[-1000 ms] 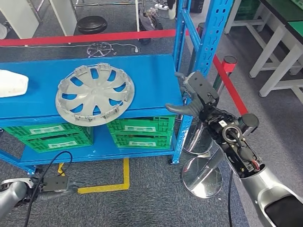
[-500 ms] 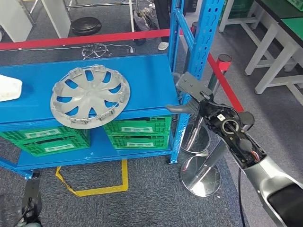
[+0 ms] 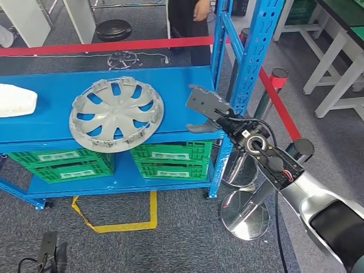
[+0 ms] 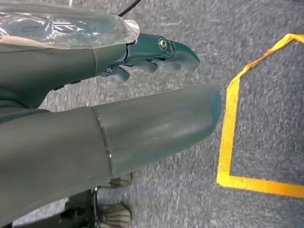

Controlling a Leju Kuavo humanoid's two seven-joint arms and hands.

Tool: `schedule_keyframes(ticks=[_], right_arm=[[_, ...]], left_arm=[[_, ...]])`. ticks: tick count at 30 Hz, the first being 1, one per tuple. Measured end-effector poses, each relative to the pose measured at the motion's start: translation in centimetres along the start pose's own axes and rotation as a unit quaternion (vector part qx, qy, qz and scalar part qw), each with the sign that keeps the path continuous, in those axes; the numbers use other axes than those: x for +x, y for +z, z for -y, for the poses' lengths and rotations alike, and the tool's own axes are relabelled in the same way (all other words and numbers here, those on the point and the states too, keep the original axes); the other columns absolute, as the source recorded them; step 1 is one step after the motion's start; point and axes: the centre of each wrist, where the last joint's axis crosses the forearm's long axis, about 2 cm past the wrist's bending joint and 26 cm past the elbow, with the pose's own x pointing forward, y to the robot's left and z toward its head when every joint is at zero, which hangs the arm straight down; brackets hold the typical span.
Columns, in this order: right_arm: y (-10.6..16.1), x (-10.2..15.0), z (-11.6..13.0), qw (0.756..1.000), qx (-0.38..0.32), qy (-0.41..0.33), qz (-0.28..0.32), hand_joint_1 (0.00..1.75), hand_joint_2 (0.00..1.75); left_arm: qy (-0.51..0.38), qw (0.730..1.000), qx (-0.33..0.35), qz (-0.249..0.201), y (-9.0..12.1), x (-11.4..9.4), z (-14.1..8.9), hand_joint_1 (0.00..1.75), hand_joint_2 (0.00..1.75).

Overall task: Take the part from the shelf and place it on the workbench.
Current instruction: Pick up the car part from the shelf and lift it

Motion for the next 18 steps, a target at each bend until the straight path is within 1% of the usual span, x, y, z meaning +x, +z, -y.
schedule_keyframes(ticks=[9,13,18], right_arm=[[-1.7,1.5,-1.1,0.999,0.021,0.014,0.033,0.0,1.75],[-2.9,1.8,-1.4,0.998,0.035,0.001,0.045,0.0,0.0],[-4.5,2.0,-1.7,0.997,0.046,-0.01,0.054,0.0,0.0]], left_arm=[[0.021,1.0,0.019,-0.012,0.3,-0.2,1.0,0.0,0.0],[0.026,0.999,0.018,-0.016,0.4,-0.3,1.4,0.0,0.0],[0.026,0.999,0.019,-0.019,0.5,-0.4,1.7,0.0,0.0]])
